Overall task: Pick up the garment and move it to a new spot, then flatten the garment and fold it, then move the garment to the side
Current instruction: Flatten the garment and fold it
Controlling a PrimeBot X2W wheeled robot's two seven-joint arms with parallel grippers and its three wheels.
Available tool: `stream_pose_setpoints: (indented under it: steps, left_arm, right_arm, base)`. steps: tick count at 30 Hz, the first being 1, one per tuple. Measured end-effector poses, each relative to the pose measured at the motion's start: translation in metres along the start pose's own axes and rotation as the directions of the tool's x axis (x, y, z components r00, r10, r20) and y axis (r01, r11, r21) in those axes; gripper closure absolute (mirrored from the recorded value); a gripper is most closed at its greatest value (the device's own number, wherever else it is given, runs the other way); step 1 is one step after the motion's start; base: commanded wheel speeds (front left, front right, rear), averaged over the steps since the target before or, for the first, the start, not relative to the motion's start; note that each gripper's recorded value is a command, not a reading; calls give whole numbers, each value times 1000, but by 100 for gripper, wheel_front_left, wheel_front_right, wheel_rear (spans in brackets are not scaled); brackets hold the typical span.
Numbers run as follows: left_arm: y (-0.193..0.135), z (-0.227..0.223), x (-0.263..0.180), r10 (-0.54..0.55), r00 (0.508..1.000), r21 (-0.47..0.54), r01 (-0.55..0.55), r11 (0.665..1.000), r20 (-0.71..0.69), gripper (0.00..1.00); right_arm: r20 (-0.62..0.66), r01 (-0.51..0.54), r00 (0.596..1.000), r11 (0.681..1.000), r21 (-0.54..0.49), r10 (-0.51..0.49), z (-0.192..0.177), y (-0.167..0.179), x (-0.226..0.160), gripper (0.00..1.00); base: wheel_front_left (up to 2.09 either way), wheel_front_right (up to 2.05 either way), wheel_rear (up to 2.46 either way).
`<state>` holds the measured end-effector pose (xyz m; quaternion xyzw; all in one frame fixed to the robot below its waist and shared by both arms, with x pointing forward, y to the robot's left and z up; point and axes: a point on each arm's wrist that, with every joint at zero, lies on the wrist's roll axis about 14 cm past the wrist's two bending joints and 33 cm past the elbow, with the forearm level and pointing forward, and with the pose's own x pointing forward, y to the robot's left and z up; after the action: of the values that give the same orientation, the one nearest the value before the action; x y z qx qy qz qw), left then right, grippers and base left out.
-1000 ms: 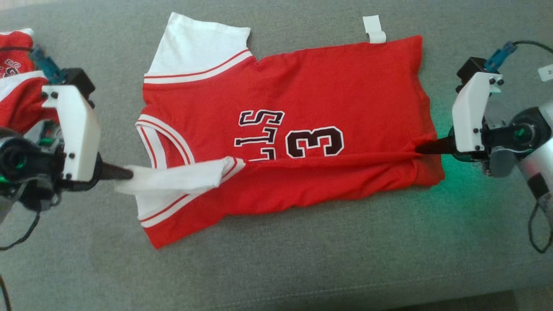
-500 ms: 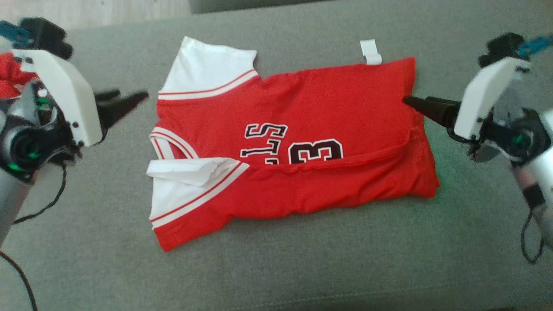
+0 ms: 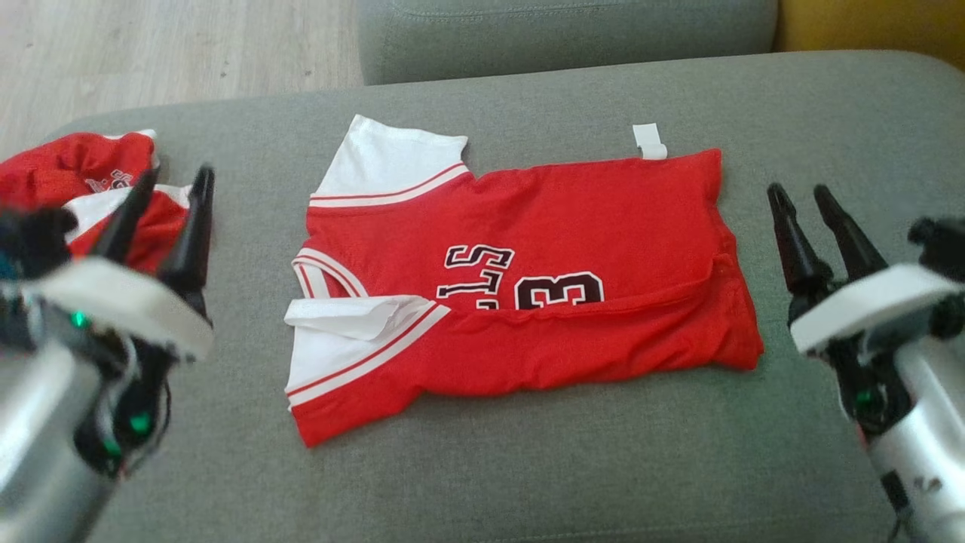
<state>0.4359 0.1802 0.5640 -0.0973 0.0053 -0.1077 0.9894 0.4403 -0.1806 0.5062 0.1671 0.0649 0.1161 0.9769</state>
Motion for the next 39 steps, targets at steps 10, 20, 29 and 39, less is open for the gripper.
stream_pose_setpoints:
  steps: [10, 20, 29, 39]
  left_arm:
    - [-9, -99, -58, 92, 975, -14, -97, 995, -205, 0]
    - [-18, -165, -78, 87, 892, -20, -107, 994, -444, 0]
    - [-18, -199, -96, 78, 784, -78, -159, 984, -616, 0]
    - [-28, -211, -80, 28, 753, -123, -144, 982, -657, 0]
  right_arm:
    - [-231, 51, 970, 993, -111, -76, -74, -14, -24, 0]
    - [-420, 113, 892, 983, -145, -164, -112, -36, -33, 0]
    - [-537, 144, 821, 980, -138, -196, -138, -36, -46, 0]
    - [-578, 166, 786, 975, -146, -220, -147, -40, -47, 0]
  base:
    - [0, 0, 0]
    - [0, 0, 0]
    - [0, 0, 0]
    - [0, 0, 0]
